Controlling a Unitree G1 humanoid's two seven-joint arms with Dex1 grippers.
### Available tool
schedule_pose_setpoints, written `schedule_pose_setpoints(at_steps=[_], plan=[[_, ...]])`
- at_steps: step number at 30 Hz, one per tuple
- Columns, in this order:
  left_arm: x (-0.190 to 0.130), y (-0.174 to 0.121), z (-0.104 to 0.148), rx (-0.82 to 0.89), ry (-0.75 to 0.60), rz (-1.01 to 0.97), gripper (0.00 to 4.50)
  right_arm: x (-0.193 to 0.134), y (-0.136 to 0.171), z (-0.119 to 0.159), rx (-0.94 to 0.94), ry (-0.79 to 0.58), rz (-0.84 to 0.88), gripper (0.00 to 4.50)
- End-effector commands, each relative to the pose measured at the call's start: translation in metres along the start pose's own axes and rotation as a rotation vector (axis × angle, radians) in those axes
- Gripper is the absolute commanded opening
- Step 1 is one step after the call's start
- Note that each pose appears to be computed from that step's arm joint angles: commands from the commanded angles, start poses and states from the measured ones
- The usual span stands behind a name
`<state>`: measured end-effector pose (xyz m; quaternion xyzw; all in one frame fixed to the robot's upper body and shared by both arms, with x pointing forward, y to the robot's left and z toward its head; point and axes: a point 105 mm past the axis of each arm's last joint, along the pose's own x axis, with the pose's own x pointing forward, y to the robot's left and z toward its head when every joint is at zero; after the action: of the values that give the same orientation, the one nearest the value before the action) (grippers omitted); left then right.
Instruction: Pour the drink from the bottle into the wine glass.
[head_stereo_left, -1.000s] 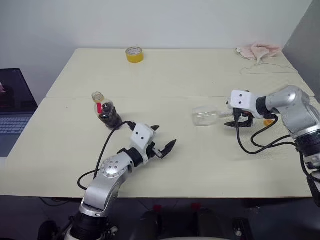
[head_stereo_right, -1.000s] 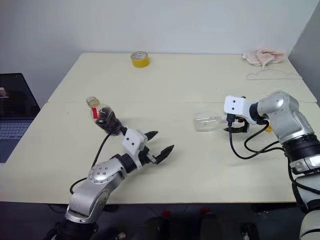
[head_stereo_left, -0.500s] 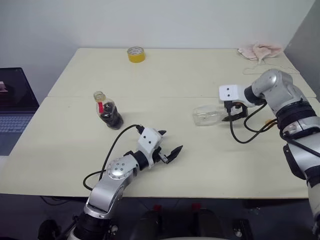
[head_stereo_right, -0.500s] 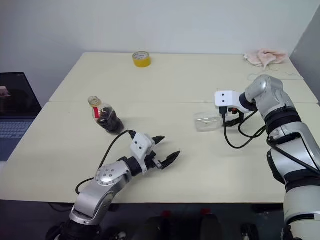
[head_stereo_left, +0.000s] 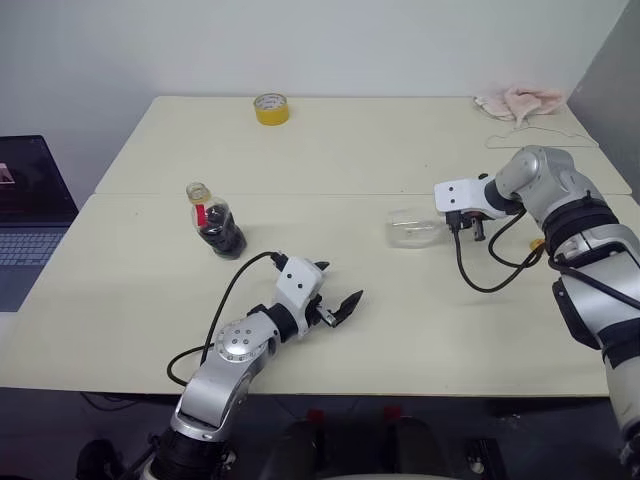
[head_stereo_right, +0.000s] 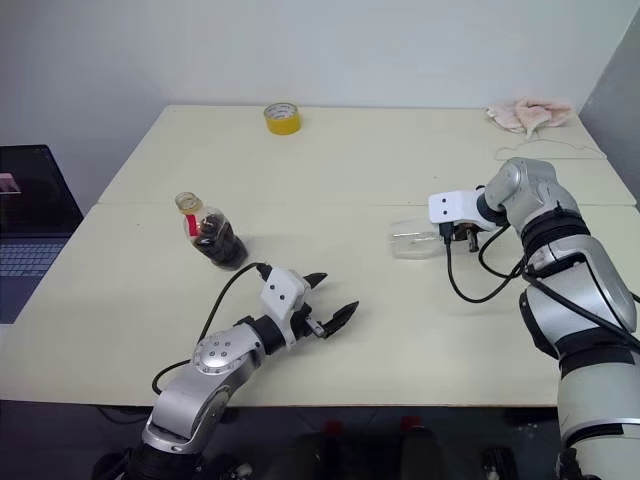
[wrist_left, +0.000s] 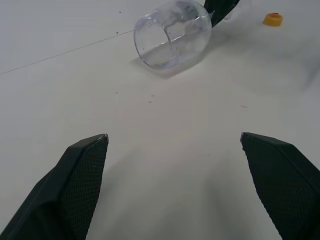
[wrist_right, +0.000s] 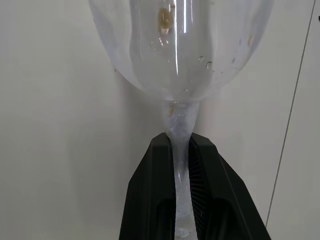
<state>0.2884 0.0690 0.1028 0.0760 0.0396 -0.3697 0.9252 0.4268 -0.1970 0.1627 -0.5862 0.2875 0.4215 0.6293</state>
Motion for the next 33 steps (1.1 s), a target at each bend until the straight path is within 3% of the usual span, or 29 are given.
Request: schedule_pose_setpoints(at_steps=[1, 3, 7, 9, 12, 16, 26, 33], plan=[[-0.001, -0.003, 0.011, 0.026, -0.038, 0.007, 4.5, -0.013, -0.016, 0.008, -0.042, -0.021, -0.086, 0.13], [-0.002, 0.0, 0.011, 0.028, -0.041, 0.025, 4.5, -0.021, -0.027, 0.023, -0.062, -0.113, -0.157, 0.13], [-0.009, 0.016, 0.014, 0.014, -0.079, 0.129, 4.5, -0.046, -0.047, 0.068, 0.064, -0.547, -0.356, 0.13], [-0.012, 0.019, 0.014, 0.002, -0.088, 0.153, 4.5, -0.052, -0.047, 0.074, 0.126, -0.666, -0.385, 0.13], [-0.015, 0.021, 0.011, 0.008, -0.083, 0.168, 4.5, -0.055, -0.041, 0.081, 0.316, -0.919, -0.458, 0.13], [-0.016, 0.025, 0.011, 0.003, -0.085, 0.173, 4.5, -0.045, -0.003, 0.103, 0.573, -1.235, -0.527, 0.13], [-0.015, 0.031, 0.015, 0.011, -0.092, 0.169, 4.5, -0.014, 0.047, 0.148, 0.733, -1.266, -0.522, 0.13], [-0.014, 0.031, 0.013, 0.013, -0.087, 0.162, 4.5, 0.031, 0.07, 0.148, 0.774, -1.099, -0.459, 0.13]])
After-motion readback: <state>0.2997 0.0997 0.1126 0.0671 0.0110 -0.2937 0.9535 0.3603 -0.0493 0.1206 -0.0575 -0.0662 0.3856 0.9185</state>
